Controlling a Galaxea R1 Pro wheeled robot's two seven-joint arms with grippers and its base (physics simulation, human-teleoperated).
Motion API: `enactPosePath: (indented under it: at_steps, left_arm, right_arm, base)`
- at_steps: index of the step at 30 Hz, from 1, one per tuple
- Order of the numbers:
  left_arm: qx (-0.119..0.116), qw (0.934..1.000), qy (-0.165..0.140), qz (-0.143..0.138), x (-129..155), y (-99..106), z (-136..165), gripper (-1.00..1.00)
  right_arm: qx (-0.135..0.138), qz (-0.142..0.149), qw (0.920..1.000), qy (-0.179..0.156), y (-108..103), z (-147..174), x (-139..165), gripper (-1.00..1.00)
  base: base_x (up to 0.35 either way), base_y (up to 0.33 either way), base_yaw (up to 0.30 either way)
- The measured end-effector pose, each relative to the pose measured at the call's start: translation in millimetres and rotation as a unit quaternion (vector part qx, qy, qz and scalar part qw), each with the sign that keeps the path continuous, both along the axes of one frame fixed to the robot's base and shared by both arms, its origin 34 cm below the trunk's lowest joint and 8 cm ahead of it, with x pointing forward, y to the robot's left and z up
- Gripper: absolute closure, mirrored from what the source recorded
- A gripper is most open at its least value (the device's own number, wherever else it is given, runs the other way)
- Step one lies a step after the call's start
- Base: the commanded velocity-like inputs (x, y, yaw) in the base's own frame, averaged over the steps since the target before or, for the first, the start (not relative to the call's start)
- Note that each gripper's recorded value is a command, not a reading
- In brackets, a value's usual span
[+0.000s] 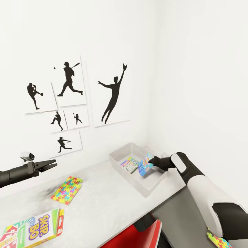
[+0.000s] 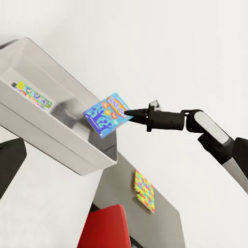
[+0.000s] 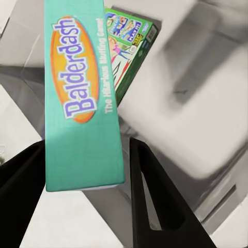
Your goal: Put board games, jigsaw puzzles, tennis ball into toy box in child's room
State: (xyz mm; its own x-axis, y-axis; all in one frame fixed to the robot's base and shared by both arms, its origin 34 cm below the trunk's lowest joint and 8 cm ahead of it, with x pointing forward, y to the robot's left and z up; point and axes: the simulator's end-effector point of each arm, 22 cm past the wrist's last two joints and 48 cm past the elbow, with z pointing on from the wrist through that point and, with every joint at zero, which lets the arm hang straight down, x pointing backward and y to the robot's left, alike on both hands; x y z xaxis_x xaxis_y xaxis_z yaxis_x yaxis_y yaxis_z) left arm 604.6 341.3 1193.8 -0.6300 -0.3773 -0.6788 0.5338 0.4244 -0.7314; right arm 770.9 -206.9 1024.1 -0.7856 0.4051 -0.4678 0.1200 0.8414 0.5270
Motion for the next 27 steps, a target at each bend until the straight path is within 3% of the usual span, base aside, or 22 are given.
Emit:
enactPosePath:
  at_steps: [1, 27]
  left_arm:
    - [0.000, 1.0000, 0.000, 0.000, 0.0, 0.0, 0.1, -1.00]
    - [0.000, 1.0000, 0.000, 0.000, 0.0, 0.3, 0.2, -1.00]
  right_arm:
    - [0.001, 0.000, 1.0000, 0.000, 0.9, 0.2, 0.1, -1.00]
    - [-0.001, -0.002, 1.0000, -0.004, -3.2, 2.6, 1.5, -1.00]
  base:
    - [0.000, 0.000, 0.000]
    - [0.000, 0.000, 0.000]
